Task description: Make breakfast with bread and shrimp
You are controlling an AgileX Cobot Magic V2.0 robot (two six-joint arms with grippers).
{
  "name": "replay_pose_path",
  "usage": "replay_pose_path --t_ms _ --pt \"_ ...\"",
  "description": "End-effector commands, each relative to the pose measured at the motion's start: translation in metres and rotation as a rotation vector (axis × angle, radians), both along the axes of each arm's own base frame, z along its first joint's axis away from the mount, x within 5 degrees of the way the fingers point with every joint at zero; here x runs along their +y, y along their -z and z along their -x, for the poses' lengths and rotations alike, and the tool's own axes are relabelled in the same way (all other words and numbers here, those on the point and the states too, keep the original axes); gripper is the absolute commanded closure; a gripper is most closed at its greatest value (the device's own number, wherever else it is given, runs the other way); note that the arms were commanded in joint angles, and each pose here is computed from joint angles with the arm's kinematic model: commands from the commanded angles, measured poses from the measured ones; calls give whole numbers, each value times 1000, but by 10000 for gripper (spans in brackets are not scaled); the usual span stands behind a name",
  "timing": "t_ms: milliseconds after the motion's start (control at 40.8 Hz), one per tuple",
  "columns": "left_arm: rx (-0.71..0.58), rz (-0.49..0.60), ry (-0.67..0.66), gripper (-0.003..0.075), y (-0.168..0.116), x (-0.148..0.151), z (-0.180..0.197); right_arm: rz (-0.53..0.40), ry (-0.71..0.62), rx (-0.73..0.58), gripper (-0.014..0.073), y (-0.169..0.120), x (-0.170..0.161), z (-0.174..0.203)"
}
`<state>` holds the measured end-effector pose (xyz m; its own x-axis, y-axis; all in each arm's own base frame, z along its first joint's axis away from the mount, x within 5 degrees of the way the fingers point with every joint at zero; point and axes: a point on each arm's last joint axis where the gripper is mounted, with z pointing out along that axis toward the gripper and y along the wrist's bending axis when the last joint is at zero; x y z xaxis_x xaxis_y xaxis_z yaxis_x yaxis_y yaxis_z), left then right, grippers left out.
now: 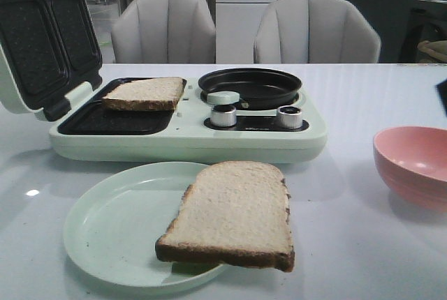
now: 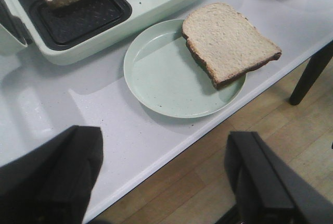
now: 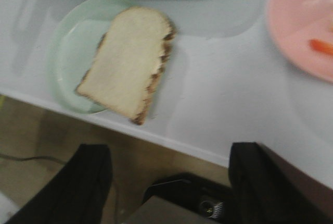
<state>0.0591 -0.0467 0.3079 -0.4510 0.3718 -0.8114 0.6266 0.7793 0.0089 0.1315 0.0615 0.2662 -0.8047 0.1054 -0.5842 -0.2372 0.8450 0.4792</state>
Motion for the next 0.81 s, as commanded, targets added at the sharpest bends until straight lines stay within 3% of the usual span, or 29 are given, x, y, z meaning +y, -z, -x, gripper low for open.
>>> replay_pose_path --t_ms 0,147,343,784 --pt "-71 62 -1 190 -13 -3 -3 -113 -37 -3 18 -6 17 -14" --pt "-71 62 -1 190 -13 -3 -3 -130 -53 81 18 13 35 -32" --pt "-71 62 -1 190 -13 -3 -3 -72 -67 174 18 42 59 -54" --pt "-71 62 -1 190 -13 -3 -3 -17 -84 322 18 77 93 -114"
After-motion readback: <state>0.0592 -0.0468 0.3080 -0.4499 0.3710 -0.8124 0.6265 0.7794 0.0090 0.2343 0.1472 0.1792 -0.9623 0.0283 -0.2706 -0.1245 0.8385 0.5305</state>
